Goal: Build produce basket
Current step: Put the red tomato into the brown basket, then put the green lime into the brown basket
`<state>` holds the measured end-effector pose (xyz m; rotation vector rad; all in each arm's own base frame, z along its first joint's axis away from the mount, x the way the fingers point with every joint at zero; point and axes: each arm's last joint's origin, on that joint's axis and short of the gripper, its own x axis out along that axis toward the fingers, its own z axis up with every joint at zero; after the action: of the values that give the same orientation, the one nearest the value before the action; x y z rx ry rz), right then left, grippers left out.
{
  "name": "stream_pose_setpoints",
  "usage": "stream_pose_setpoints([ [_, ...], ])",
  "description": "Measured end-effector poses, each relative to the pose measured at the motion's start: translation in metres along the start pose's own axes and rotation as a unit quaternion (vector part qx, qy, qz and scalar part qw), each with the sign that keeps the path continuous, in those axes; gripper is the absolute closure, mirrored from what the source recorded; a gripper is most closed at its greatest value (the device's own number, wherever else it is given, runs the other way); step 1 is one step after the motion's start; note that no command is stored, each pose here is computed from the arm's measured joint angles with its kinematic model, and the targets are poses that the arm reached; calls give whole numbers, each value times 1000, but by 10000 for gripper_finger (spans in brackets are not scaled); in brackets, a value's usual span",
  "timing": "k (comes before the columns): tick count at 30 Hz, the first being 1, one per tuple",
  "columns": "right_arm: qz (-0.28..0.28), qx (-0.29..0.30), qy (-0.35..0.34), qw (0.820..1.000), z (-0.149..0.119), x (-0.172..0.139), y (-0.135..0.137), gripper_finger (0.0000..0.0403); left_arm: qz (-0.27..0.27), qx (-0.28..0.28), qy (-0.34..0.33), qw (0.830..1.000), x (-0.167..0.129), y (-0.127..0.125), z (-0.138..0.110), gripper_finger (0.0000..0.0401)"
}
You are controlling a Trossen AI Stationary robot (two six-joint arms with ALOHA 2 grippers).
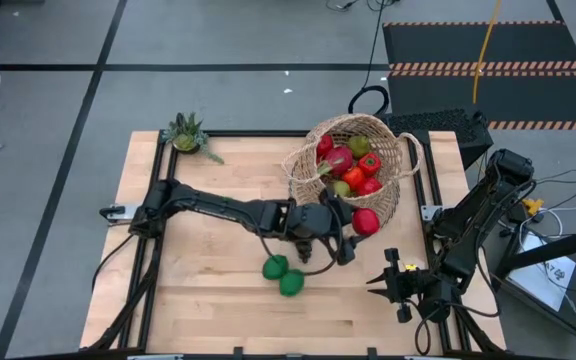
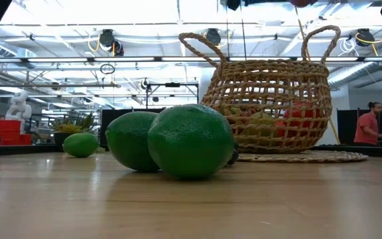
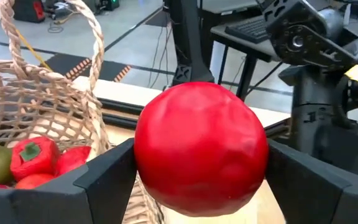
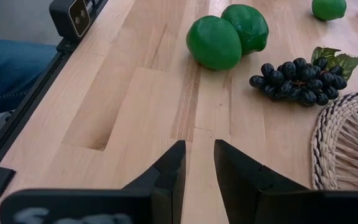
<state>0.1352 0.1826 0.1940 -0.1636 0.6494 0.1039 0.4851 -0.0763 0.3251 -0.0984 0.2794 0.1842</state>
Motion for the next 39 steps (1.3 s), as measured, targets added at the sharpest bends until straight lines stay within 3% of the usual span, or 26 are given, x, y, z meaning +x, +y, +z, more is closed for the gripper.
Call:
stream_pose_setpoints([
  [6,0,0,0,1000,0,0,0,326,9,7,27,1000,8,30,1,77],
  [11,-1,-2,2,1000,0,0,0,326,40,4,39,998,8,73,12,77],
  [17,-4,-5,1,1000,-1,0,-1,326,77,78,29,994,13,114,20,77],
  [23,-5,-7,1,1000,-1,0,-1,326,111,96,47,988,28,149,10,77],
  [28,-5,-7,1,1000,-1,0,-1,326,100,103,60,988,32,158,5,67],
  [34,-5,-7,1,1000,-1,0,-1,326,94,97,71,988,39,161,-4,7],
  [39,-5,-7,1,1000,-1,0,-1,326,99,74,74,990,33,161,0,28],
])
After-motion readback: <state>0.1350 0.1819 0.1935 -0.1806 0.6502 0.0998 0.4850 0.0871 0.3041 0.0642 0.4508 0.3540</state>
